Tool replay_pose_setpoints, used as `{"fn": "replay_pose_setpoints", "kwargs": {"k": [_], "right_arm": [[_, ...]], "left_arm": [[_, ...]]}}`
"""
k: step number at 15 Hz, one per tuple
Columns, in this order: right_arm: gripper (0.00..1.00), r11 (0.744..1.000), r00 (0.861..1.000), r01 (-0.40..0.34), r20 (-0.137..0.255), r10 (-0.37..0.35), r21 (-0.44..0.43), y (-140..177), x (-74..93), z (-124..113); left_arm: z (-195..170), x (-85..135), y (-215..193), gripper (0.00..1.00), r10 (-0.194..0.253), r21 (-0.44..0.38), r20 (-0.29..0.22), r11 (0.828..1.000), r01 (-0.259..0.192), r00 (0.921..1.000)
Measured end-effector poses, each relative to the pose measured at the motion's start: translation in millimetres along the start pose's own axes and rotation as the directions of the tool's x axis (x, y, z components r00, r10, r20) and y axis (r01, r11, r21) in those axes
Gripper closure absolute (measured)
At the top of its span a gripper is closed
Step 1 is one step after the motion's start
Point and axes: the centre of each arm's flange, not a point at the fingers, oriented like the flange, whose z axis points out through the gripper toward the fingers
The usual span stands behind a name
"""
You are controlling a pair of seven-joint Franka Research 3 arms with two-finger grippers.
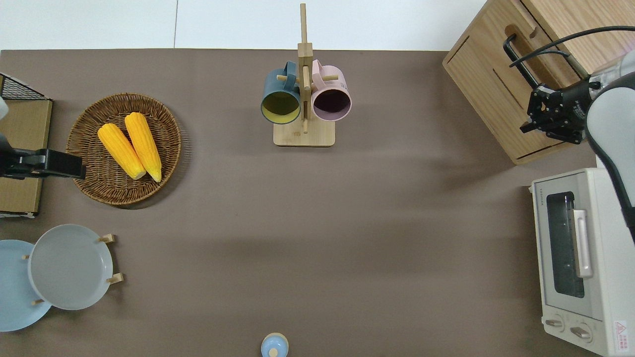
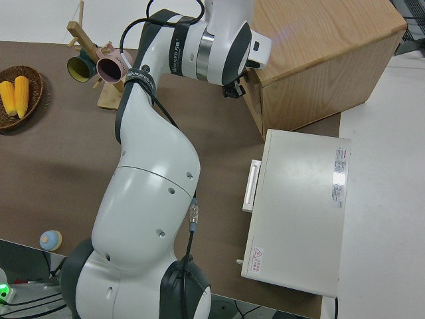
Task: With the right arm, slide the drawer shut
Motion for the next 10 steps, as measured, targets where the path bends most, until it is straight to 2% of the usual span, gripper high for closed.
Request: {"fn": "replay_pose_setpoints", "kwargs": {"k": [5, 10], "right_arm": [[0.99, 0.996, 0.996, 0.084, 0.019, -0.083, -0.014, -37.1, -42.2, 7.5], [0.99, 0.985, 0.985, 0.163, 0.062, -0.160, -0.053, -63.5, -90.0, 15.2]], "left_arm": [[0.0, 0.0, 0.0, 0.00, 0.000, 0.000, 0.000, 1.000, 0.000, 1.0000], [0.0, 0.0, 0.0, 0.00, 0.000, 0.000, 0.000, 1.000, 0.000, 1.0000]]}}
